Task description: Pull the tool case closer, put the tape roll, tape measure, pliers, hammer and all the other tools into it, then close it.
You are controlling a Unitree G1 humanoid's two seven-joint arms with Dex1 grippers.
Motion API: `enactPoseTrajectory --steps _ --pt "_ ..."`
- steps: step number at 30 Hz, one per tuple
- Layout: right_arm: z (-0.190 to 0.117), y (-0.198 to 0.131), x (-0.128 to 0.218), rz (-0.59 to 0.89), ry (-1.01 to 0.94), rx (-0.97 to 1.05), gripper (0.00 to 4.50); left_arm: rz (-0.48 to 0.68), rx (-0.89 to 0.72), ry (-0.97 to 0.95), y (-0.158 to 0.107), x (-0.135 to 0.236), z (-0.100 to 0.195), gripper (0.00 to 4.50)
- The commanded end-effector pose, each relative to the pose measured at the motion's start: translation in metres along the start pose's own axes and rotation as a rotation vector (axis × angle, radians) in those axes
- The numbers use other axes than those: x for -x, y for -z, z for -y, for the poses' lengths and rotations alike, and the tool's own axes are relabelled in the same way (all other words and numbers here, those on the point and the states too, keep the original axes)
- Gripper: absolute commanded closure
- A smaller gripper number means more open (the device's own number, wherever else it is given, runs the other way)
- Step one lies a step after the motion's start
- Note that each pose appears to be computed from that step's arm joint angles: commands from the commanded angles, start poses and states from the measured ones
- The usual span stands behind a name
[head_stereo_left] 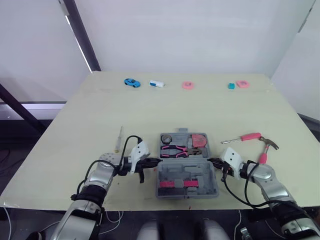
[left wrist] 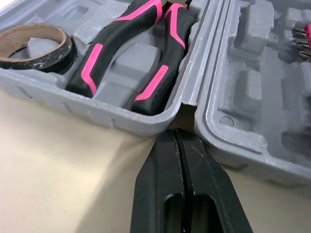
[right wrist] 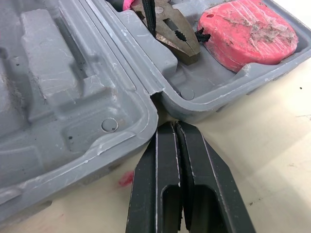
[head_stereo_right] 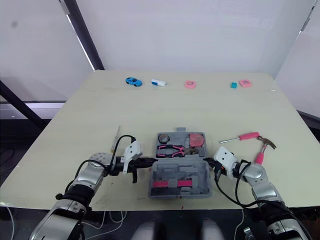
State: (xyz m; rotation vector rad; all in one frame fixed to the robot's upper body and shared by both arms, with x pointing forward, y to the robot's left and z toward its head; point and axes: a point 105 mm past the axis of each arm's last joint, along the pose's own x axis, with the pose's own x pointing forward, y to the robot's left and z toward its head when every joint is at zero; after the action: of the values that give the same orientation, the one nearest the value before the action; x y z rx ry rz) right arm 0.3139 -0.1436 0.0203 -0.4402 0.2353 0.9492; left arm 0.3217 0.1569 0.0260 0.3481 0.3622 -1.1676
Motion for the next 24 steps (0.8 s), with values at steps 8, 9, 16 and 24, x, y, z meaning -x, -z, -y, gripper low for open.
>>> enactPoseTrajectory --steps 8,9,16,24 --pt "0.017 -0.009 0.026 0.069 0.101 -0.014 4.42 0.041 0.022 -0.09 0.003 0.025 -0.004 4.5" --pt "0.019 -0.01 0.03 0.084 0.123 -0.024 4.42 0.071 0.028 -0.113 0.0 0.03 -0.005 4.5" --pt "0.028 -0.011 0.079 0.188 0.25 -0.144 4.42 0.275 0.096 -0.305 -0.018 0.075 -0.009 4.5" --pt "0.028 0.016 0.162 0.176 0.47 -0.211 4.42 0.258 0.185 -0.708 0.012 0.152 -0.017 4.5"
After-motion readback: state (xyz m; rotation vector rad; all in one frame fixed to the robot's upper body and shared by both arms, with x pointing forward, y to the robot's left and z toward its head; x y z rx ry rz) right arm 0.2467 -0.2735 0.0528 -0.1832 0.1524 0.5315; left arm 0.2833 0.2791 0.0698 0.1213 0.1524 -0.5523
